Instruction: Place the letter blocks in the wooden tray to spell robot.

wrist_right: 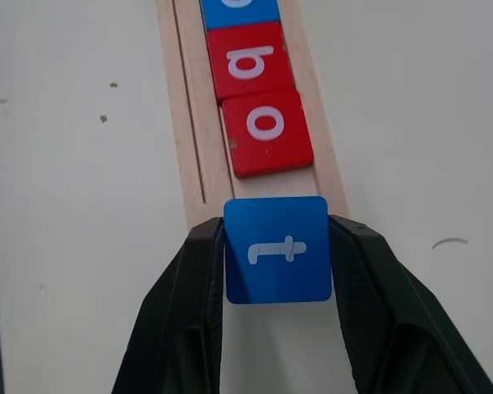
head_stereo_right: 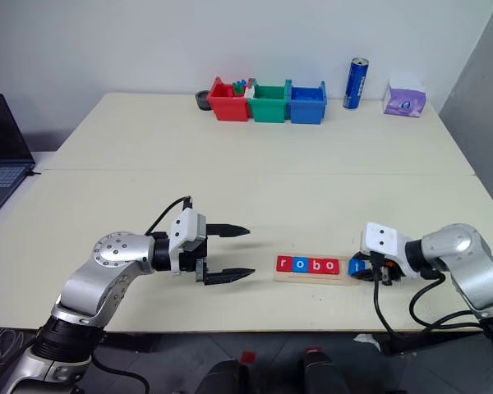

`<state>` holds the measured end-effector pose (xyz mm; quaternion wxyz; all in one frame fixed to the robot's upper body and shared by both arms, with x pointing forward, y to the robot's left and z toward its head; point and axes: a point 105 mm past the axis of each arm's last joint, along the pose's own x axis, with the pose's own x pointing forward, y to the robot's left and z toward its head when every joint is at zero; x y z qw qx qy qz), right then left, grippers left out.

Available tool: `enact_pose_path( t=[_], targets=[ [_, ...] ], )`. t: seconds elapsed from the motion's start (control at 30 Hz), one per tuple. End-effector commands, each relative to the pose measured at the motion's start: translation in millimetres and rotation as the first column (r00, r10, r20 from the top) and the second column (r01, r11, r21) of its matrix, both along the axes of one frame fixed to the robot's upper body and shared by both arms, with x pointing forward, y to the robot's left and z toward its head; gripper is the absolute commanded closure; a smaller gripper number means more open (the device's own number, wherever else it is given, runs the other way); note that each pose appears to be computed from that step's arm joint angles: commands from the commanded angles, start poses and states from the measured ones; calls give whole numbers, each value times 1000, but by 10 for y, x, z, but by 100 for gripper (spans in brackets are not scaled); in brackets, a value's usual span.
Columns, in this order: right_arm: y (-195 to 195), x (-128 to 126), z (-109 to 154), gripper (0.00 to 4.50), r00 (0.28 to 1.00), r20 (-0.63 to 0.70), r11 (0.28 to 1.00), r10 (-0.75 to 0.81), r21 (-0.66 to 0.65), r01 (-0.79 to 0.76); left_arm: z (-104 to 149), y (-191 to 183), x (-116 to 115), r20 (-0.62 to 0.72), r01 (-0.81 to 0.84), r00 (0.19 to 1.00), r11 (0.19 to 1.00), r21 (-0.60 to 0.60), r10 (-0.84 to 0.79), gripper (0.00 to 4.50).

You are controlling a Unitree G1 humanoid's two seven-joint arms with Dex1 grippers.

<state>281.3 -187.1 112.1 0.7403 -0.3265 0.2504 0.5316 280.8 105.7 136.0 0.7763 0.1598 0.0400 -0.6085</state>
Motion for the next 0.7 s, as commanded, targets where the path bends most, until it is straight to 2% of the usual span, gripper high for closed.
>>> enact_pose_path(
  t=[0.03,0.3,0.7],
  targets=[
    [31,47,46,305,999,32,1000,24,-14,-24,113,-45,-26,44,20,999,1000,-14,-19,0],
    [43,134,-19,305,999,29,999,28,-23,-27,112,-33,-16,51,15,999,1000,-12,-14,0],
    [84,130,-40,305,998,14,998,59,-17,-59,96,-13,-9,54,7,999,1000,-10,-7,0]
  ],
)
